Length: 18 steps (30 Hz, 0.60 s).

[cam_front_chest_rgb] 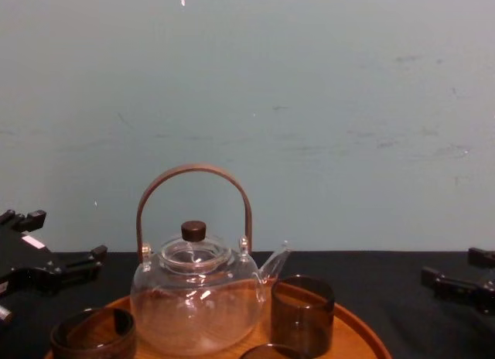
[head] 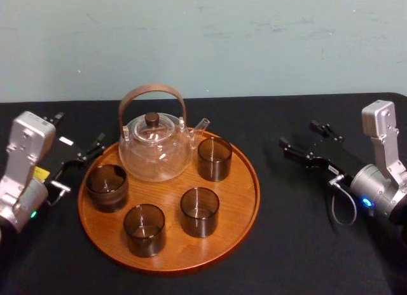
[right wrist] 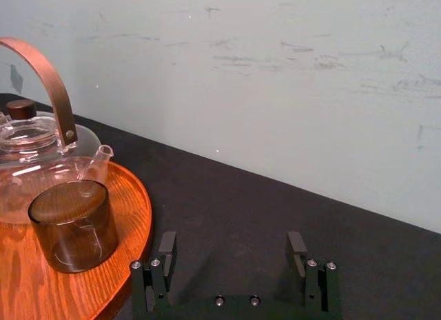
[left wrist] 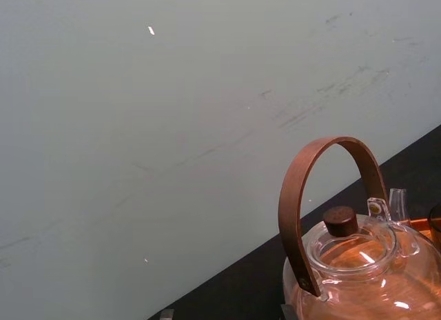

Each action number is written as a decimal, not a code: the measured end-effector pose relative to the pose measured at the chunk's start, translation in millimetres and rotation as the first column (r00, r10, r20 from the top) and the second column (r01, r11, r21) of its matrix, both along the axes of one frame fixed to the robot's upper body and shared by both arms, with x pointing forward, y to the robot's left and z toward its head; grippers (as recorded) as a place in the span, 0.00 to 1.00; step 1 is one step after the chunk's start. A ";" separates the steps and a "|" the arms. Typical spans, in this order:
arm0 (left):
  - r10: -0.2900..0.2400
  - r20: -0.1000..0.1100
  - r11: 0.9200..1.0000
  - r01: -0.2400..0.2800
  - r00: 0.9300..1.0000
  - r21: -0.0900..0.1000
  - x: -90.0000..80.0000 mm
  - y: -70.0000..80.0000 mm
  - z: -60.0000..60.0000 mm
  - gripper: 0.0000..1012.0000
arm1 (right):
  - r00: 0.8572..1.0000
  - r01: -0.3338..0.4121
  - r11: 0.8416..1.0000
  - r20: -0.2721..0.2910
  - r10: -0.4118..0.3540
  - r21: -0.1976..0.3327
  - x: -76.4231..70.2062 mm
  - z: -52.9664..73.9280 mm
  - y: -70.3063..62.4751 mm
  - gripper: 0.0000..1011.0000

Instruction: Pick up the glass from the table and place it on the tray.

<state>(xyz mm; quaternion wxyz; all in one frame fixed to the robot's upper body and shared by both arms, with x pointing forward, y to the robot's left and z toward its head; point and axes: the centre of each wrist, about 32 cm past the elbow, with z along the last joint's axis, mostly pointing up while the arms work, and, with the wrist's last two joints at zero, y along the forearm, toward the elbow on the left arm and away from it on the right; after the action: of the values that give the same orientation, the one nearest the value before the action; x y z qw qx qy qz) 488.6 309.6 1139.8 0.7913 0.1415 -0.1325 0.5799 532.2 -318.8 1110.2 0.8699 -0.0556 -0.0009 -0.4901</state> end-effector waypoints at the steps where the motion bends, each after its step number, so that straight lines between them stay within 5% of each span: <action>1: 0.000 0.000 1.000 0.000 1.000 0.000 0.0 0.0 0.0 0.99 | 1.000 0.000 1.000 0.000 0.000 0.000 0.0 0.0 0.0 0.99; 18: 0.000 0.000 1.000 0.000 1.000 0.000 0.0 0.0 0.0 0.99 | 1.000 -0.003 1.000 0.002 0.003 -0.003 -0.3 0.8 0.3 0.99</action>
<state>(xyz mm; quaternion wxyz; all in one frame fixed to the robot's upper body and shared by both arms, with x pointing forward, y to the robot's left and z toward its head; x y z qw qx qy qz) 488.6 309.6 1139.8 0.7913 0.1415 -0.1324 0.5799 531.9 -318.5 1111.0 0.8706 -0.0563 -0.0028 -0.4887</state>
